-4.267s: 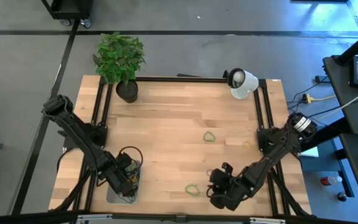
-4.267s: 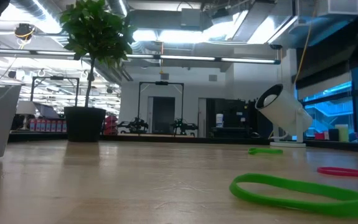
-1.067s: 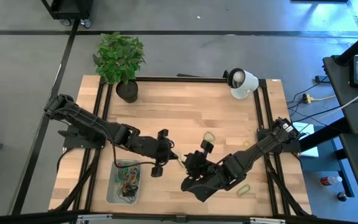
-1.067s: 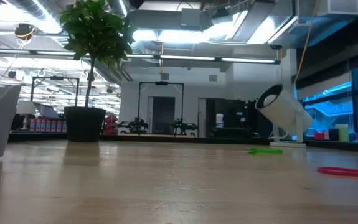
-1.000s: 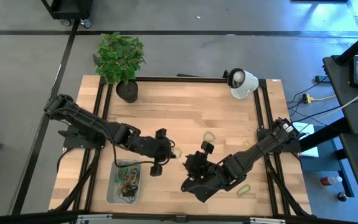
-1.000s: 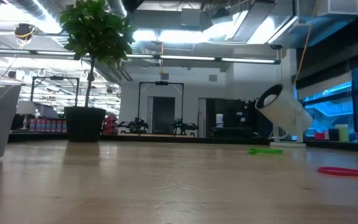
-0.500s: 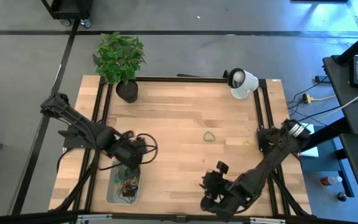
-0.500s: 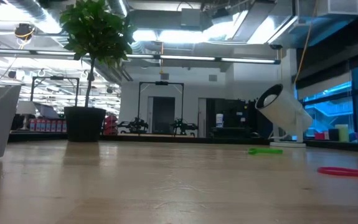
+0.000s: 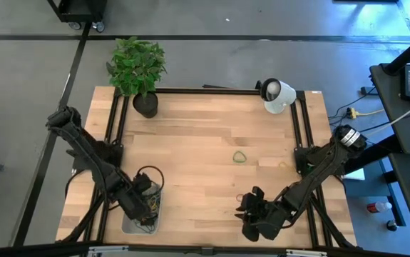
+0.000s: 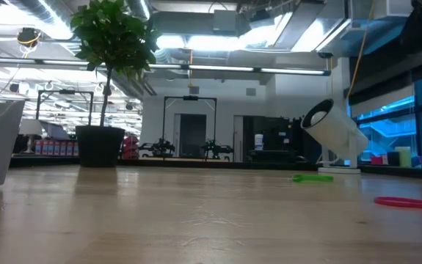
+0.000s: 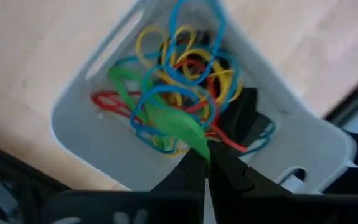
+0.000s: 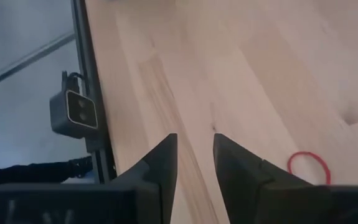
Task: Pick and place rubber bands into bin
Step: Put the green rubber band into the bin, then put the yellow rubber band into the bin
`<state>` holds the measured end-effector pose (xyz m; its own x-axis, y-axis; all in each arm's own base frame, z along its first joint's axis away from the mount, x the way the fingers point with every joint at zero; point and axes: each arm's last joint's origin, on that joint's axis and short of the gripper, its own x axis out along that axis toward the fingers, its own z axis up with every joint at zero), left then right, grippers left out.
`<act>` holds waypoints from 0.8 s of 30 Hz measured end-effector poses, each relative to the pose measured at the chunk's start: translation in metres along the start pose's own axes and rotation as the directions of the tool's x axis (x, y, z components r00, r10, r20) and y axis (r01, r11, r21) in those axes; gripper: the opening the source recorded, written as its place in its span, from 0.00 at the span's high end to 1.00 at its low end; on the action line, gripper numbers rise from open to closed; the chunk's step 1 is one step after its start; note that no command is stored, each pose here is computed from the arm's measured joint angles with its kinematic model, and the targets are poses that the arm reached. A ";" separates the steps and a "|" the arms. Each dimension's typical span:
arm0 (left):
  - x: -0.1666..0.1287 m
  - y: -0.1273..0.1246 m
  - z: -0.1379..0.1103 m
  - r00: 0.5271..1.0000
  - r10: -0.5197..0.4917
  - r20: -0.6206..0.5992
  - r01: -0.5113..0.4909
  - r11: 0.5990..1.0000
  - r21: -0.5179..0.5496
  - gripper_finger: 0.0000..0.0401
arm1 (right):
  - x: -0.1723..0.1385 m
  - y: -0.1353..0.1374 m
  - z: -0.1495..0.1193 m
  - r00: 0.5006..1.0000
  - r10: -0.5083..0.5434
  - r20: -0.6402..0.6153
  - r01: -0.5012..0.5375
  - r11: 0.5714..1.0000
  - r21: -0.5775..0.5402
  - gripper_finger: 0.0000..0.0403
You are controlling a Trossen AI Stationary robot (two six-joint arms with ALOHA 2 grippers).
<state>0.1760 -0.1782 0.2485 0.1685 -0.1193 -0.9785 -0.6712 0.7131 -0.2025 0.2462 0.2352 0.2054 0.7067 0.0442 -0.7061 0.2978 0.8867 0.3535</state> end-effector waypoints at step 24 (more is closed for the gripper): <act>0.017 0.010 0.007 1.000 -0.024 0.015 0.027 0.976 -0.215 0.69 | 0.001 -0.005 -0.006 0.995 0.003 -0.100 -0.004 1.000 -0.017 0.74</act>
<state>0.1778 -0.1682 0.2300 0.1955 -0.1261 -0.9726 -0.8061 0.5442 -0.2326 0.2415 0.2335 0.1990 0.6396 0.0924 -0.7631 0.2837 0.8943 0.3461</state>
